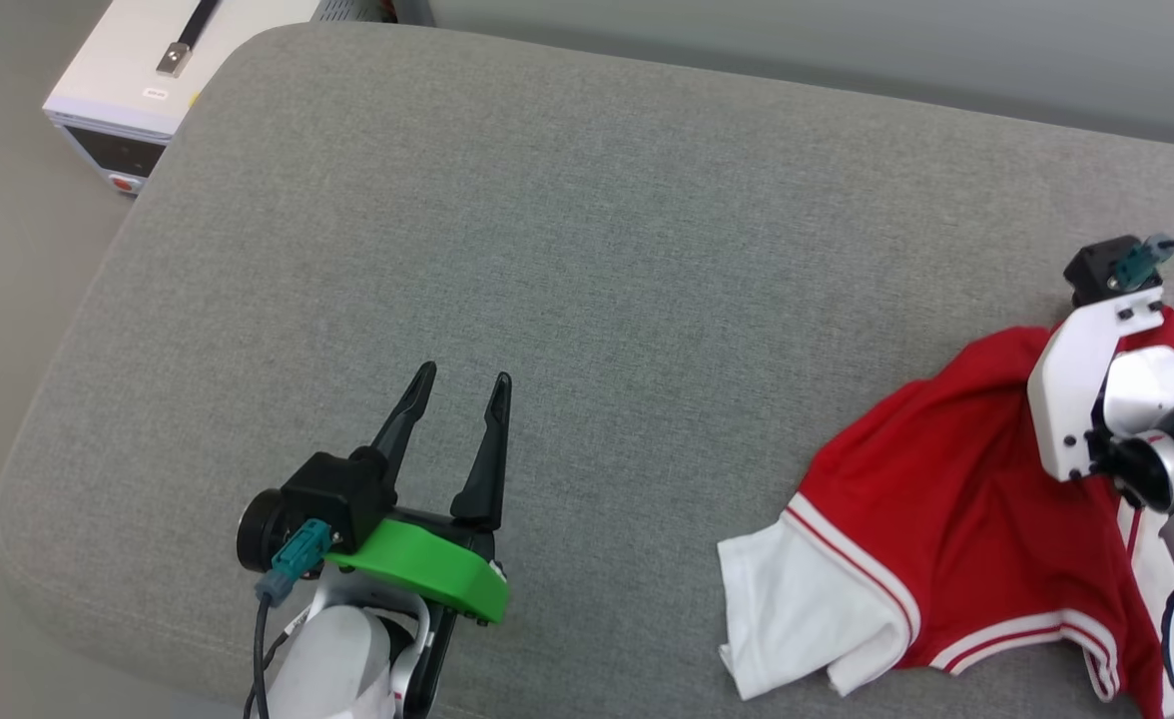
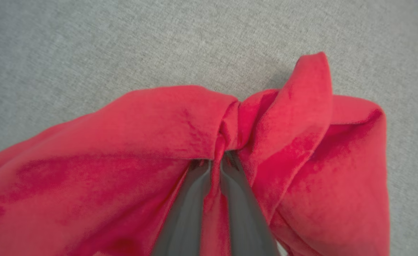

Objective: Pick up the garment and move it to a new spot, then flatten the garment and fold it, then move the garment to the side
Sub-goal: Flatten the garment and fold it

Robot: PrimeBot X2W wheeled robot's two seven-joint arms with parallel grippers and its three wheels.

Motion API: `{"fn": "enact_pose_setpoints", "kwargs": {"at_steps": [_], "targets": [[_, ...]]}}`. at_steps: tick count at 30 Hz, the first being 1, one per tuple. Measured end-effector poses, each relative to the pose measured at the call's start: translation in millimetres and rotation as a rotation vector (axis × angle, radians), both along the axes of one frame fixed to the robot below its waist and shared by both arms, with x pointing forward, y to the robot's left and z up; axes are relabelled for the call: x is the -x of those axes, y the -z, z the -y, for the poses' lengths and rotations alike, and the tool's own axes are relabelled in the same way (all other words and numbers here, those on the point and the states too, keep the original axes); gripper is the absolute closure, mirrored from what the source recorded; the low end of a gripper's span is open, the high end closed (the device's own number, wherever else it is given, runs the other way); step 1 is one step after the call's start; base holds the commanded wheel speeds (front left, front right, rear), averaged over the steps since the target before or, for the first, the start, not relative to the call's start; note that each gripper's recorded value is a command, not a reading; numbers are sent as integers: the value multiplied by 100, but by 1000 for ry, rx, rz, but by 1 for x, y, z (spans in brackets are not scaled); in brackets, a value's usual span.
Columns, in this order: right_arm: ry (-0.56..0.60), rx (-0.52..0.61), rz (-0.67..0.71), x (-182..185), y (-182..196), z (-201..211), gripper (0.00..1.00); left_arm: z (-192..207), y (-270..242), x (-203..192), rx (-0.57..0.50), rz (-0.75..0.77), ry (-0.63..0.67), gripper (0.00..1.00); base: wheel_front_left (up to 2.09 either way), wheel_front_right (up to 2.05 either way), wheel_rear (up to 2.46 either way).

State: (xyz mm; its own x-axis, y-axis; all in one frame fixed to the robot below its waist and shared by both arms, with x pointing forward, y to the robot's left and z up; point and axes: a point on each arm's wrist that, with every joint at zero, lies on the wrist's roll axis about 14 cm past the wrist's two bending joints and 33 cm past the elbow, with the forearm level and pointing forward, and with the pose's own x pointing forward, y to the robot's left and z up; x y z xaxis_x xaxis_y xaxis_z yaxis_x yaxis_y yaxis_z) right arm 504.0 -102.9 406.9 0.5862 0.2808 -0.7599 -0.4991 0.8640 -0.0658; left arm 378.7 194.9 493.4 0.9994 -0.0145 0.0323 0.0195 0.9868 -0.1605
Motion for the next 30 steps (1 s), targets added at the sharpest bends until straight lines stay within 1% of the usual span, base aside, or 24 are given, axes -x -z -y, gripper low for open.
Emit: {"fn": "enact_pose_setpoints", "kwargs": {"at_steps": [3, 9, 13, 18, 21, 22, 23, 25, 28, 30], "targets": [[0, 7, 42, -16, -6, 0, 100, -2, 2, 1, -2, -6, -5, 0, 0, 0, 0], [10, 24, 185, -62, -32, 3, 100, -8, 4, 4, -3, -17, -26, 0, 0, 0, 0], [9, 22, 249, -83, -41, -2, 100, -13, 5, 5, -8, -23, -41, 0, 0, 0, 0], [15, 20, 286, -98, -36, -4, 100, -18, 9, 8, -13, -38, -58, 0, 0, 0, 0], [21, 25, 237, -94, -17, -6, 100, -20, 11, 9, -14, -45, -65, 0, 0, 0, 0], [21, 21, 230, -92, -12, -8, 56, -20, 12, 9, -14, -47, -66, 0, 0, 0, 0], [27, 17, 219, -90, -9, -8, 0, -20, 12, 9, -13, -47, -67, 0, 0, 0, 0], [34, -1, 204, -86, -5, -11, 0, -20, 11, 9, -10, -44, -67, 0, 0, 0, 0], [35, -47, 243, -85, -13, -17, 0, -18, 9, 8, -5, -35, -62, 0, 0, 0, 0], [72, -141, 268, -85, -25, -22, 0, -16, 6, 7, -2, -26, -56, 0, 0, 0, 0]]}}
